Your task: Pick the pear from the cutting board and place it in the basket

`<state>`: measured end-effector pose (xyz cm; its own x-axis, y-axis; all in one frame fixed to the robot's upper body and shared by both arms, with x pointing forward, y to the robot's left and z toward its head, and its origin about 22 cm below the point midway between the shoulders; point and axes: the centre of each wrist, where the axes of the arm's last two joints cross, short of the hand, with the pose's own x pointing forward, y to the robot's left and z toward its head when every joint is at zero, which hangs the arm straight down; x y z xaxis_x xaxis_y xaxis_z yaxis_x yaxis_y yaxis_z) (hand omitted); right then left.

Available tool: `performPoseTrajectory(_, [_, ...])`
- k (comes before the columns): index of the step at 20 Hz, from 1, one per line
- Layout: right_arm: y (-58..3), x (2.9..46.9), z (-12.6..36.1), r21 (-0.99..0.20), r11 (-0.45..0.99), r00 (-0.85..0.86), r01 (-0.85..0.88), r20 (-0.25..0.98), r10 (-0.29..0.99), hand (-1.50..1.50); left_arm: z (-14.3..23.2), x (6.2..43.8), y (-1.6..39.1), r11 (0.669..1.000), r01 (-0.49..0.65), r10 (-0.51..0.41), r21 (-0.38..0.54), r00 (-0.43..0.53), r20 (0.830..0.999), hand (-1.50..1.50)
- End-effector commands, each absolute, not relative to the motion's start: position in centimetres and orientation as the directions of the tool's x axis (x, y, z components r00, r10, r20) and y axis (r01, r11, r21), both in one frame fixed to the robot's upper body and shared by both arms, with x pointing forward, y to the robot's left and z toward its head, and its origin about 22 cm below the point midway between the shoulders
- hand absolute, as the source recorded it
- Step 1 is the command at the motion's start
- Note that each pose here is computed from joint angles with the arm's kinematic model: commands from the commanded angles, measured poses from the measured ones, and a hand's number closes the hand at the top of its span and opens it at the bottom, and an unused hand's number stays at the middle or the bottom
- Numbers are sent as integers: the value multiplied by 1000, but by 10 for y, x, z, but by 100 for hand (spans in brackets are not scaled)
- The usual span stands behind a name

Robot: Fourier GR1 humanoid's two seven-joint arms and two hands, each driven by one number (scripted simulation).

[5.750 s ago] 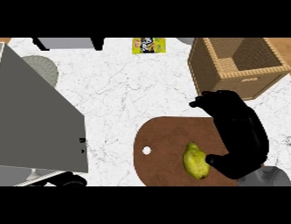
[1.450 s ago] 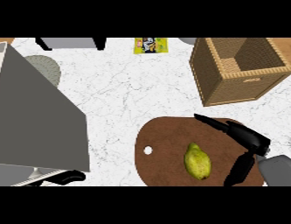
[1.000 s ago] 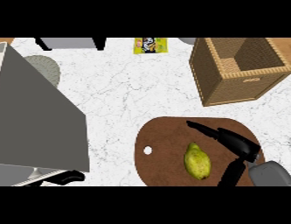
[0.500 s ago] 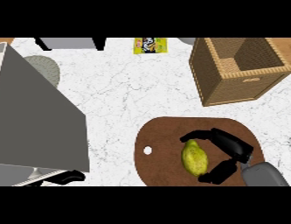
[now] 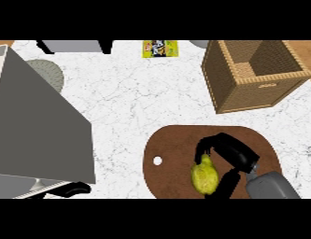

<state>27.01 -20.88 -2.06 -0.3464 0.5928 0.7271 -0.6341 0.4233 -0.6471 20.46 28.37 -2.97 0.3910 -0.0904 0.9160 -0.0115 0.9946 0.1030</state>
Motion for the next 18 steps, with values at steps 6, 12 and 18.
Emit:
performPoseTrajectory(6, [-116, 253, -2, -917, 56, -287, -395, 181, 941, 150, -41, 195, 306, 989, -52, -94, 141, 517, 851, 0])
performPoseTrajectory(12, [-52, 217, 33, -960, 168, -217, -222, 217, 952, 150, -50, 195, 298, 988, -68, -84, 141, 526, 846, 0])
performPoseTrajectory(18, [-74, 214, 108, -660, 750, -206, -39, 740, 640, 150, -47, 185, 297, 990, -52, -83, 128, 520, 850, 0])
